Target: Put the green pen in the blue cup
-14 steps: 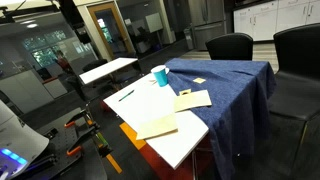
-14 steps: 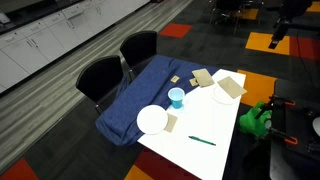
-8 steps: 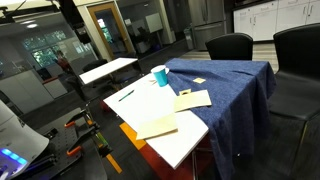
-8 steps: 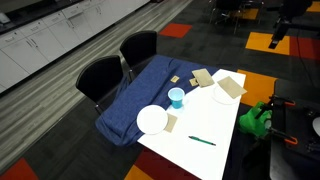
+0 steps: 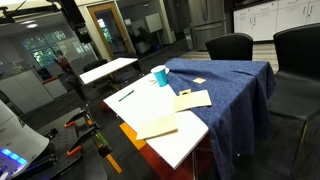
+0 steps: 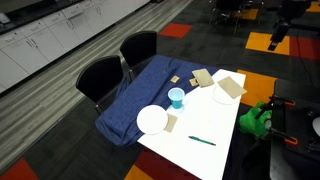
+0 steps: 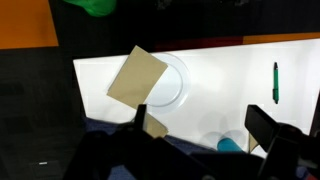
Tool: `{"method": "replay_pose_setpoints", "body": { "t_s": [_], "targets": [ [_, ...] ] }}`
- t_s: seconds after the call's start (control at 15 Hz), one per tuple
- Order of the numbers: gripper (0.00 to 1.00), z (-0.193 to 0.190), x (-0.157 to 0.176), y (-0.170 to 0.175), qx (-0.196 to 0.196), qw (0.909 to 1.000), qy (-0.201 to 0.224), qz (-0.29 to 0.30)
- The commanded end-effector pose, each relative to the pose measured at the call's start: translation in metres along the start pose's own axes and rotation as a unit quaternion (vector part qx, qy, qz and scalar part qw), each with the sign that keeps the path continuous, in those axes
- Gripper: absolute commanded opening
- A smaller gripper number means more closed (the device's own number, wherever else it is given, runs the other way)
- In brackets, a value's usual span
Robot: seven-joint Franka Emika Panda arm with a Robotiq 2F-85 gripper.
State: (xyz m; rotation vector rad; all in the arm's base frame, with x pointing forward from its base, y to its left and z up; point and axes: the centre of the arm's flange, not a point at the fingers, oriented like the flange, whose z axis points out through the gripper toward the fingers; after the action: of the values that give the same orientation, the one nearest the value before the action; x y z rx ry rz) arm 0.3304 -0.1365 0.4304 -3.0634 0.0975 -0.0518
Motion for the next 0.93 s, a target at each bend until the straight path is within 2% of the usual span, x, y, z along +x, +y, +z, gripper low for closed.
{"method": "replay_pose_setpoints", "body": {
  "t_s": [0.0, 0.4, 0.87],
  "targets": [
    [1.00, 0.011, 0.002, -0.037, -0.009, 0.9997, -0.006, -0.021],
    [1.00, 0.040, 0.008, -0.100, -0.015, 0.9961, -0.032, -0.080],
    [1.00, 0.083, 0.014, -0.167, -0.026, 0.9949, -0.041, -0.089]
  ]
}}
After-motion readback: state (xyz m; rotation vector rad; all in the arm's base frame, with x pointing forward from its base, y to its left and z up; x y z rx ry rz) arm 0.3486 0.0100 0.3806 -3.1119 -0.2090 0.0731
